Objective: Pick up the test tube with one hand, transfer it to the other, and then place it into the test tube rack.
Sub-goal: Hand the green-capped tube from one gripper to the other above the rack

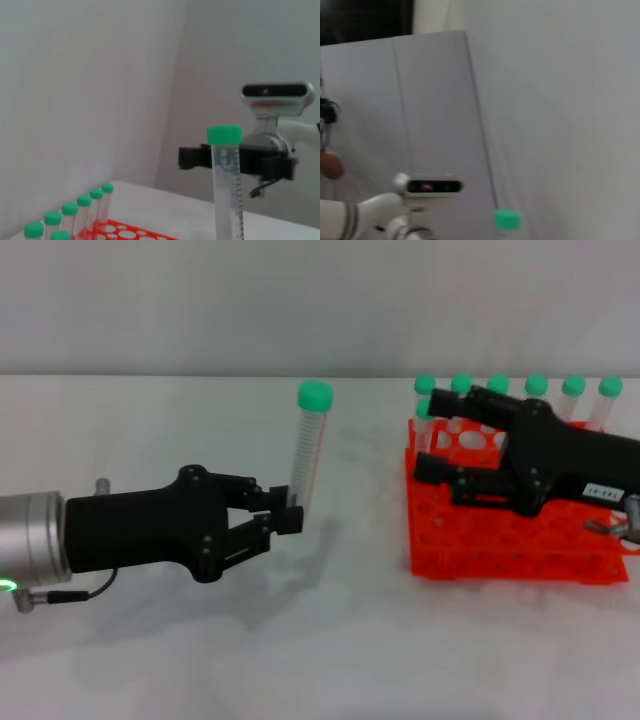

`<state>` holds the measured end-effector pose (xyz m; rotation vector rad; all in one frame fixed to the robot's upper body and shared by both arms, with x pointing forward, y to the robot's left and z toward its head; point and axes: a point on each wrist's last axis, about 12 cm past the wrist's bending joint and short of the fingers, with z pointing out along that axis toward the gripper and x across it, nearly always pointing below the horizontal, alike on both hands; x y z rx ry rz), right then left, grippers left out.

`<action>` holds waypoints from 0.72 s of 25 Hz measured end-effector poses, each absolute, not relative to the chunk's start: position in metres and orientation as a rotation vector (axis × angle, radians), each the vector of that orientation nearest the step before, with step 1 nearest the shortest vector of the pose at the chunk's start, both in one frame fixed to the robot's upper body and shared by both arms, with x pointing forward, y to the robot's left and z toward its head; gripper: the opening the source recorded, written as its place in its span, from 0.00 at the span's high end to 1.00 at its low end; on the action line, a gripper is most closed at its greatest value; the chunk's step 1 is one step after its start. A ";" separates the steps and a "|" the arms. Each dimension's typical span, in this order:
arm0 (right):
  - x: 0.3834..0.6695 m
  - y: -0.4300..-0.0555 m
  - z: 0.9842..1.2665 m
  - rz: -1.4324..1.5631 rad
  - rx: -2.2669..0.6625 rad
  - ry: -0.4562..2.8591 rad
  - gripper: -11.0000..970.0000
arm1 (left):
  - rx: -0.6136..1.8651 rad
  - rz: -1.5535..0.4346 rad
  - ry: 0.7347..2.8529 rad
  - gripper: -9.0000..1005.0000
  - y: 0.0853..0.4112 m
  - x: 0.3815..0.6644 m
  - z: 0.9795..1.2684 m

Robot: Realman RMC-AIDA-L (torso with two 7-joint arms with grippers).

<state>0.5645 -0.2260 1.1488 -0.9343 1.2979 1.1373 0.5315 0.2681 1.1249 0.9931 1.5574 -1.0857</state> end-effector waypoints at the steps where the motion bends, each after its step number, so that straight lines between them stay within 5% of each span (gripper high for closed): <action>1: 0.563 -0.224 1.149 1.154 -0.943 1.290 0.10 | 1.001 -1.083 1.561 0.81 0.267 0.533 1.125; 18: 0.557 -0.198 1.140 1.230 -0.975 1.318 0.10 | 1.120 -1.127 1.587 0.81 0.239 0.540 1.117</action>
